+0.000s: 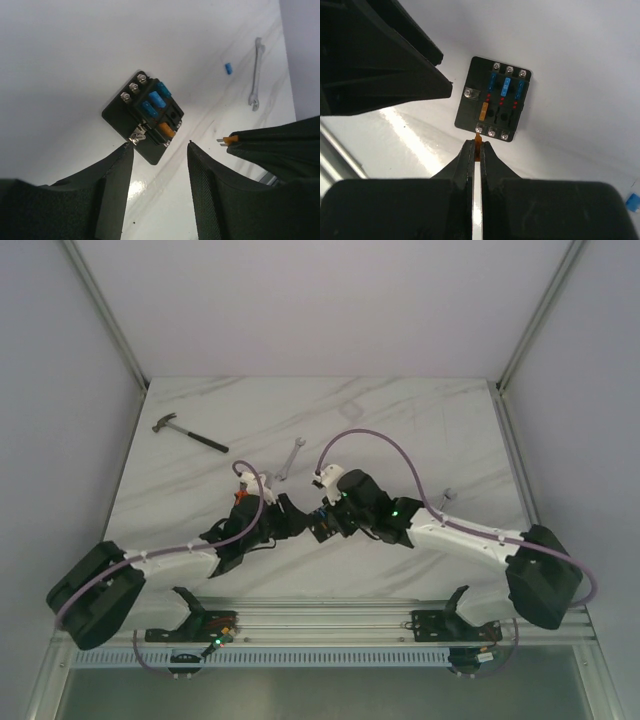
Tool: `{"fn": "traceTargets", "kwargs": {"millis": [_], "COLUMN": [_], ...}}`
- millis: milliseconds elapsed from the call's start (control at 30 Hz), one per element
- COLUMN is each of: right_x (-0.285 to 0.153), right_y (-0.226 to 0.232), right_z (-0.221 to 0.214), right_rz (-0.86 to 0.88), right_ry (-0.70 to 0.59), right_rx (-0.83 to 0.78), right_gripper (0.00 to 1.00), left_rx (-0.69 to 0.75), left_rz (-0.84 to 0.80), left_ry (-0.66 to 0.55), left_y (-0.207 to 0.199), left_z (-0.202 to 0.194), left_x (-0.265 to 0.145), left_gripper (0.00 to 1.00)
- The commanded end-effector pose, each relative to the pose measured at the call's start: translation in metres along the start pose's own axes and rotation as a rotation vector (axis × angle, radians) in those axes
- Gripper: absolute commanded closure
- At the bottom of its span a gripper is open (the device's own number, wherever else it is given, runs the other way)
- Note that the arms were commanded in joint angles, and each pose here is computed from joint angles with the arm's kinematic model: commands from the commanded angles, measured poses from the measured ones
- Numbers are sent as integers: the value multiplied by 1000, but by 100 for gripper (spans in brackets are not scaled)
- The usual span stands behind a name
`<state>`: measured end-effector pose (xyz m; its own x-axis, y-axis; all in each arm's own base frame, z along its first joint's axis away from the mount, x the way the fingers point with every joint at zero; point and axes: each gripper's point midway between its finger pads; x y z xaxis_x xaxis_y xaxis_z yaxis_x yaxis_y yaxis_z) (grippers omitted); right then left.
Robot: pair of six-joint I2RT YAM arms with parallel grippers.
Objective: Snap on the fuse box
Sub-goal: Install the fuse at the fuse box base.
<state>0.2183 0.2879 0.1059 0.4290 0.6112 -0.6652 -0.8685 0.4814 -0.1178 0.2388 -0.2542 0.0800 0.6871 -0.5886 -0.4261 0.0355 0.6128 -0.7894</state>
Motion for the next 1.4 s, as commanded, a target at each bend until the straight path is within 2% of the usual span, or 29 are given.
{"fn": "traceTargets", "kwargs": {"millis": [0, 367, 667, 933, 1367], "right_x": [16, 38, 45, 53, 55], "right_y": [-16, -15, -13, -16, -22], "right_z": [-4, -19, -17, -19, -18], "right_rz": [-145, -153, -143, -158, -197], "right_ry": [16, 81, 80, 97, 109], "right_rx": [35, 47, 56, 61, 71], "right_gripper": [100, 100, 100, 100, 100], "left_rx": [-99, -144, -158, -158, -160], "left_rz": [55, 110, 138, 160, 164], "left_ry": [13, 91, 116, 118, 121], "left_y": [7, 21, 29, 34, 34], "left_z": [-2, -18, -25, -26, -27], "left_x": [13, 32, 37, 38, 38], "left_gripper": [45, 56, 66, 70, 71]}}
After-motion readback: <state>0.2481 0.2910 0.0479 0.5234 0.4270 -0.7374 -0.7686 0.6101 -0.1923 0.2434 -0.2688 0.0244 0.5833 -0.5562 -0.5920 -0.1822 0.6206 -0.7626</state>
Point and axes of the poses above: each gripper's point midway between its finger pads, its own x axis out along the fingers, its own y axis along the line the jaws close on, z = x × y, and after that the axes turned 14 degrees about -x, right-handed
